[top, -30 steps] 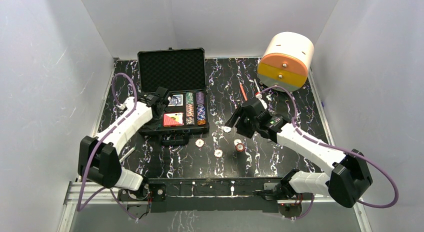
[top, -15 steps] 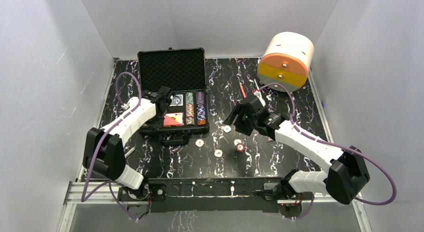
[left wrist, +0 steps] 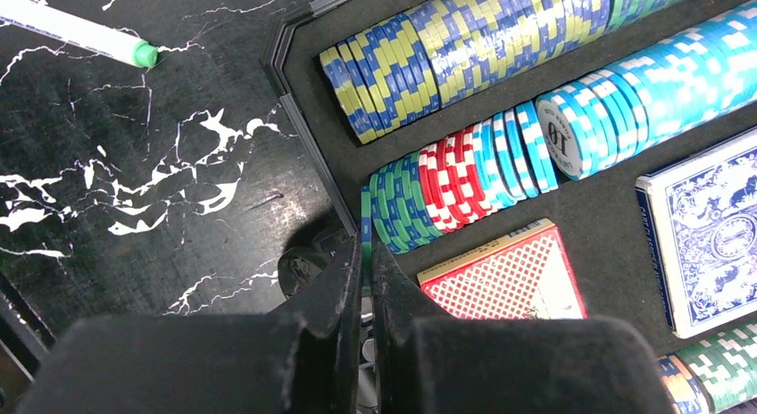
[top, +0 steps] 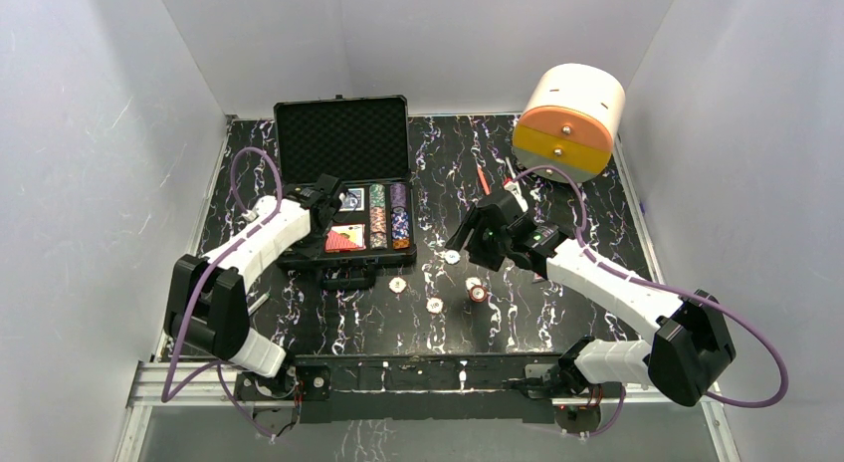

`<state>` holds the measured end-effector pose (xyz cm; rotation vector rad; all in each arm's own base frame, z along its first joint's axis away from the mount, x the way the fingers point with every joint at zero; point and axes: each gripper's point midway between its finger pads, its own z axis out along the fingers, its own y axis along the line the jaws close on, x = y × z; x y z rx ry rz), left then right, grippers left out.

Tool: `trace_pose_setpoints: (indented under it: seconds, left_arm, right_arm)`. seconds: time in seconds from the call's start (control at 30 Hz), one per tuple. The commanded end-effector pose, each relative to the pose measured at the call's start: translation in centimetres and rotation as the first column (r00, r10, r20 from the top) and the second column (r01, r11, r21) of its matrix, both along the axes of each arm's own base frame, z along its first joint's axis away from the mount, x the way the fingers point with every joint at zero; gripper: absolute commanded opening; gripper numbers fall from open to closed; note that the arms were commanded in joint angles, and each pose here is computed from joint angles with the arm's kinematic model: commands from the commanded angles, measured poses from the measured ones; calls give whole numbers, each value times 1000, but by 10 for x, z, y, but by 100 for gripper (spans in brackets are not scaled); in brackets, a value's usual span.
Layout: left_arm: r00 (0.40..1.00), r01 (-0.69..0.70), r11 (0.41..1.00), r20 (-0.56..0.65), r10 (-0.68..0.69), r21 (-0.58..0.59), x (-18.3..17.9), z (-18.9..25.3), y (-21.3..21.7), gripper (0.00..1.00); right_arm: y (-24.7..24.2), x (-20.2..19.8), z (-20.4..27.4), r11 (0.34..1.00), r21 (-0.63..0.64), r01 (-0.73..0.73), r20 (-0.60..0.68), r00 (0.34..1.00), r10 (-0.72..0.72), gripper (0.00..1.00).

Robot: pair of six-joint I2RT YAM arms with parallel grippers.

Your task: Pack up texas hold em set

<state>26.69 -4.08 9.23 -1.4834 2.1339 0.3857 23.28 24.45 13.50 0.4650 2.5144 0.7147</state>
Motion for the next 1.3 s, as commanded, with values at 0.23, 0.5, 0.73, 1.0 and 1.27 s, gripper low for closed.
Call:
trace_pose_setpoints:
  seconds: [0.23,0.5,0.73,1.0,1.27]
  left_arm:
    - [991,20,998,128,-26,52,19,13,11,0]
    - [993,27,999,117,-31,38,21,3,8,0]
    - [991,51,999,121,-52,9,23,0,2,42]
    - [980,97,995,177,-92,-18,25,18,-2,66]
    - [962,192,981,197,-191,11,11,48,4,86]
  right_arm:
    - [2,6,20,1000,25,6,38,999,-7,71]
    - [3,5,18,1000,23,2,32,999,-3,71]
    - [3,4,16,1000,23,-1,28,1000,0,71]
    - [2,4,15,1000,18,-3,31,1000,2,72]
    - [-9,6,-4,987,-129,-92,44,994,99,75]
